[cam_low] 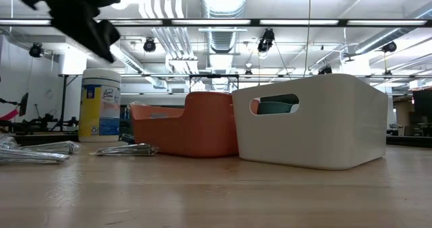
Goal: Pick & Place Travel size toiletries
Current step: Put the blue toothbrush into the black bin
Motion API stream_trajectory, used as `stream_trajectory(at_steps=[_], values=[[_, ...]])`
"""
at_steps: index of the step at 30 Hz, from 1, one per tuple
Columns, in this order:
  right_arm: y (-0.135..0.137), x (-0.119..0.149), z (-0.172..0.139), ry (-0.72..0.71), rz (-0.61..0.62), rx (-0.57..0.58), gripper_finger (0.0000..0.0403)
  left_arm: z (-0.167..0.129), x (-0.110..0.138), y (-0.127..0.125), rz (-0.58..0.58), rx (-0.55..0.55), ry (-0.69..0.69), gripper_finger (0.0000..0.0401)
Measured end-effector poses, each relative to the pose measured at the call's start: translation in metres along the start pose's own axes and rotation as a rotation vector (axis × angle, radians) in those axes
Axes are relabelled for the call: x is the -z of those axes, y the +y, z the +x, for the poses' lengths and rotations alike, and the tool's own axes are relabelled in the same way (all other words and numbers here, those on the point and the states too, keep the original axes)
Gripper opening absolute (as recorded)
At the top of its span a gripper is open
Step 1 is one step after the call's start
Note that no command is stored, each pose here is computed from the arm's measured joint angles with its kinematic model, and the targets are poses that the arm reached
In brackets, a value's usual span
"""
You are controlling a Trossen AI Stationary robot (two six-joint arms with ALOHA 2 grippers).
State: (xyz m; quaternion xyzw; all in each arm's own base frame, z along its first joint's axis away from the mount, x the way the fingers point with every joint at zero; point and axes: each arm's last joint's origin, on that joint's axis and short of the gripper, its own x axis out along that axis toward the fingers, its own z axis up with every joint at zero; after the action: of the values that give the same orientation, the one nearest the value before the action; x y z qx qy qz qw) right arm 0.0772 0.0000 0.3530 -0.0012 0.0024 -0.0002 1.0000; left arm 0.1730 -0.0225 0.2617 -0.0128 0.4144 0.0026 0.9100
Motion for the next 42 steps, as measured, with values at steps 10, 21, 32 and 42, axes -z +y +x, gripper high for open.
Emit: stream_trajectory(at_steps=[10, 21, 32, 42], values=[[0.0, 0.0, 0.0, 0.0, 0.0, 0.0, 0.0034, 0.01, 0.027, -0.022, -0.03, 0.193, 0.225, 0.0124], [0.0, 0.0, 0.0, 0.0, 0.002, 0.0, 0.0034, 0.015, 0.051, -0.03, -0.006, 0.226, 0.454, 0.0123], [0.0, 0.0, 0.0, 0.0, 0.0, 0.0, 0.0034, 0.027, 0.075, -0.023, 0.203, 0.116, 0.701, 0.0123], [0.0, 0.0, 0.0, 0.0, 0.0, 0.0, 0.0034, 0.051, 0.08, -0.025, 0.211, 0.003, 0.864, 0.0123]])
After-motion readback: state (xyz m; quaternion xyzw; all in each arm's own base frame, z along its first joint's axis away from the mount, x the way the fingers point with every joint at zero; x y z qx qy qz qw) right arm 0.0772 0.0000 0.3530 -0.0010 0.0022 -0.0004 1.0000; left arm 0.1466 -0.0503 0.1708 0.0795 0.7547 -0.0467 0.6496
